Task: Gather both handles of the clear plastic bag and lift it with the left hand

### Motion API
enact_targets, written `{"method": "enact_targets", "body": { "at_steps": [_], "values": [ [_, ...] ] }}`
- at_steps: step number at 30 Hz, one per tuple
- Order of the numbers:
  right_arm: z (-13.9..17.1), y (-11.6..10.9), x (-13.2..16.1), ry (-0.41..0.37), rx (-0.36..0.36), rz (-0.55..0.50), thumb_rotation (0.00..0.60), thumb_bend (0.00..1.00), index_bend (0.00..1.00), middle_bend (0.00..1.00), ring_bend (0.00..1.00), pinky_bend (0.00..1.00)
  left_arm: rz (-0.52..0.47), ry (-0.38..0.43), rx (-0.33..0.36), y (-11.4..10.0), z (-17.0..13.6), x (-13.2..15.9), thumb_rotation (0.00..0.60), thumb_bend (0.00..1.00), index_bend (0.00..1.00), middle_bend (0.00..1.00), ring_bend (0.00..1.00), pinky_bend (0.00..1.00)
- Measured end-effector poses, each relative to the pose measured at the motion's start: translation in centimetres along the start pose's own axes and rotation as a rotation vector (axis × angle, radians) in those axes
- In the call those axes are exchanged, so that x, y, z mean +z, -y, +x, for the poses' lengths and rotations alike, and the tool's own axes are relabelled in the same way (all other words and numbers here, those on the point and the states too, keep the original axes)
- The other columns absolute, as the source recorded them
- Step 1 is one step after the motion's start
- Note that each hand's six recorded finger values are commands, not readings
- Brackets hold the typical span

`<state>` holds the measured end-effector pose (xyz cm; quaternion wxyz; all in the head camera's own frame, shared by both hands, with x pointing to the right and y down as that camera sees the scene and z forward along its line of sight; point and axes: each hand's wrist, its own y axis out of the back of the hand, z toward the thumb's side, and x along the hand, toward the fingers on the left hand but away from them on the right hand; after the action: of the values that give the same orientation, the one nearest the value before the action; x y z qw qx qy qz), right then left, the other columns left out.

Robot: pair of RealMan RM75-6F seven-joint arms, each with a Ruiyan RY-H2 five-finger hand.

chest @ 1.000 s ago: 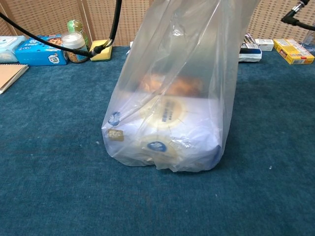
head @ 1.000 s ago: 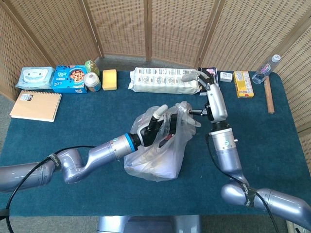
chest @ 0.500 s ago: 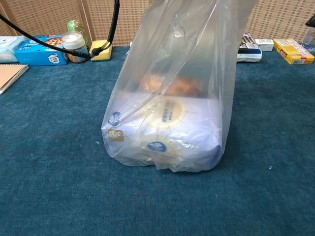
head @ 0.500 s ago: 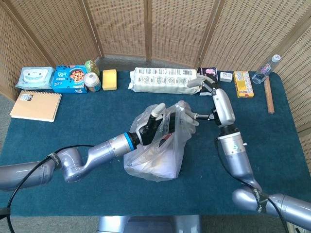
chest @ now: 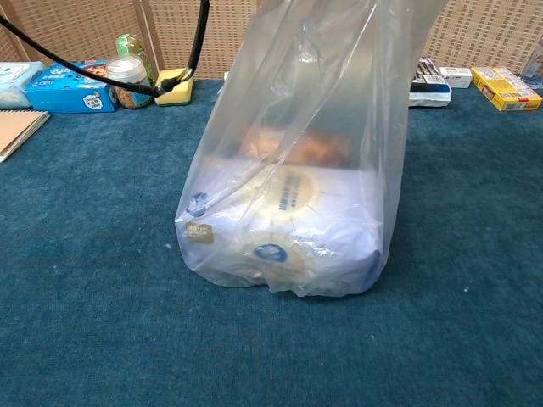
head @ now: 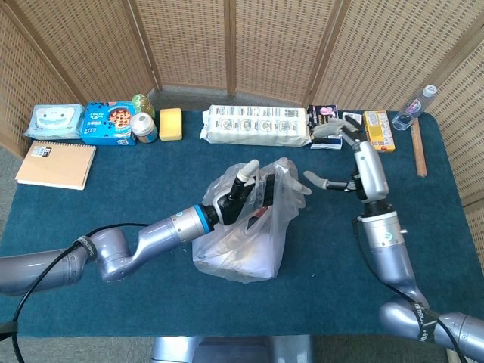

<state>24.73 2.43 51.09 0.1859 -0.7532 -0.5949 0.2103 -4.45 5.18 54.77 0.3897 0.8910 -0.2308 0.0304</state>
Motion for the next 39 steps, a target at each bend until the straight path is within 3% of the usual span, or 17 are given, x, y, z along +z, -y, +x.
{"method": "enact_targets", "body": {
  "at_steps": [11,26,39],
  "values": [
    [0.2,-3.8,-0.4,-0.01,-0.182,0.064,0.6,0.22,0.34,0.31,0.18,0.03,-0.014,-0.007,-0.002,0.9,1.6,-0.2,0.0,0.12,0.32,0.26,0.12,0.17],
    [0.6,-4.0,-0.1,-0.022,-0.199,0.05,0.6,0.22,0.34,0.31,0.17,0.03,-0.256,0.04,0.025,1.4,3.9,0.4,0.0,0.13,0.32,0.26,0.13,0.2],
    [0.5,-4.3,-0.1,-0.035,-0.215,0.036,0.6,0.22,0.34,0.31,0.18,0.03,-0.484,0.131,0.027,0.2,2.7,2.5,0.0,0.14,0.32,0.3,0.22,0.3]
  ]
}}
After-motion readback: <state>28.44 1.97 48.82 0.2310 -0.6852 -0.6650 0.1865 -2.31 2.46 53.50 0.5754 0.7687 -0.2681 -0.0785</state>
